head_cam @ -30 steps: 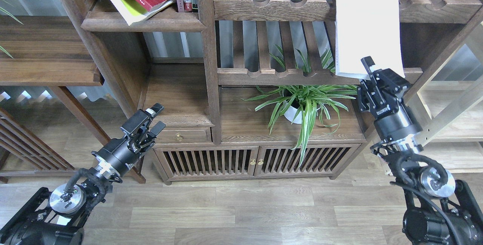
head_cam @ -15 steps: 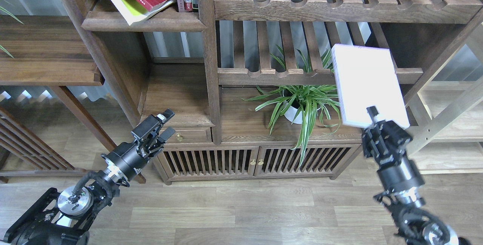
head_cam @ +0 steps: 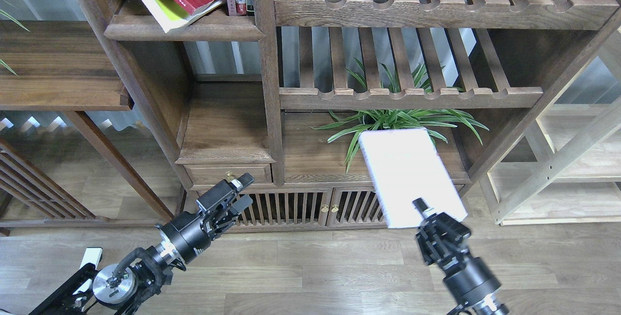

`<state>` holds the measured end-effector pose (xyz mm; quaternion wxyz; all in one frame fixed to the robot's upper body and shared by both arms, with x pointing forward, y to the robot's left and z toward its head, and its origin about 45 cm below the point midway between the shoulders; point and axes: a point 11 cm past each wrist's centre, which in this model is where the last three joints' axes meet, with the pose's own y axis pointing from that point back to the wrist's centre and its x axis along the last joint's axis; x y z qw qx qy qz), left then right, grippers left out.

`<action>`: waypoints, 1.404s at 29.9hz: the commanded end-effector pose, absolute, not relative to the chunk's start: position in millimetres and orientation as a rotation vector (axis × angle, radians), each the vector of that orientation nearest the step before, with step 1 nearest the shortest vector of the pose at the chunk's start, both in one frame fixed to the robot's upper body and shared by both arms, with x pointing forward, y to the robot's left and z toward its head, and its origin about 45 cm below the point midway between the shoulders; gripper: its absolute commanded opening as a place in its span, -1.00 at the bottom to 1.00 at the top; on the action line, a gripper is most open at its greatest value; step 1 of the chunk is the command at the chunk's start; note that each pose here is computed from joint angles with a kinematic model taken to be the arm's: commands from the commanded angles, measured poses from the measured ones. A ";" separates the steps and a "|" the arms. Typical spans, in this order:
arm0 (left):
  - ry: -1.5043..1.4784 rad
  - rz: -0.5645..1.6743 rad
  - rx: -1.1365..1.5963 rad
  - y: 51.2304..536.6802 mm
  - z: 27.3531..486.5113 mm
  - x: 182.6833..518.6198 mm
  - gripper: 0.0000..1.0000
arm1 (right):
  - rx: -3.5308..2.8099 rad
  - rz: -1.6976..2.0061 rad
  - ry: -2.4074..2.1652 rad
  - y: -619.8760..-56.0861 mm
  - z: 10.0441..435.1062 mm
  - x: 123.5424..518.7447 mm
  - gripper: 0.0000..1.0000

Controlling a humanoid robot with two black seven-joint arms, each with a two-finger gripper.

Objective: Organize books on shelf
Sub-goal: 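Bring the white book between both grippers and grasp it with the left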

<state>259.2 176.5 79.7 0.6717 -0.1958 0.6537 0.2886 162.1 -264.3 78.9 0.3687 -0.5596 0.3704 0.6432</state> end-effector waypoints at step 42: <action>1.594 0.536 -0.587 141.8 91.7 204.6 -0.03 | -1.640 1.901 0.661 -133.4 75.0 137.5 -0.76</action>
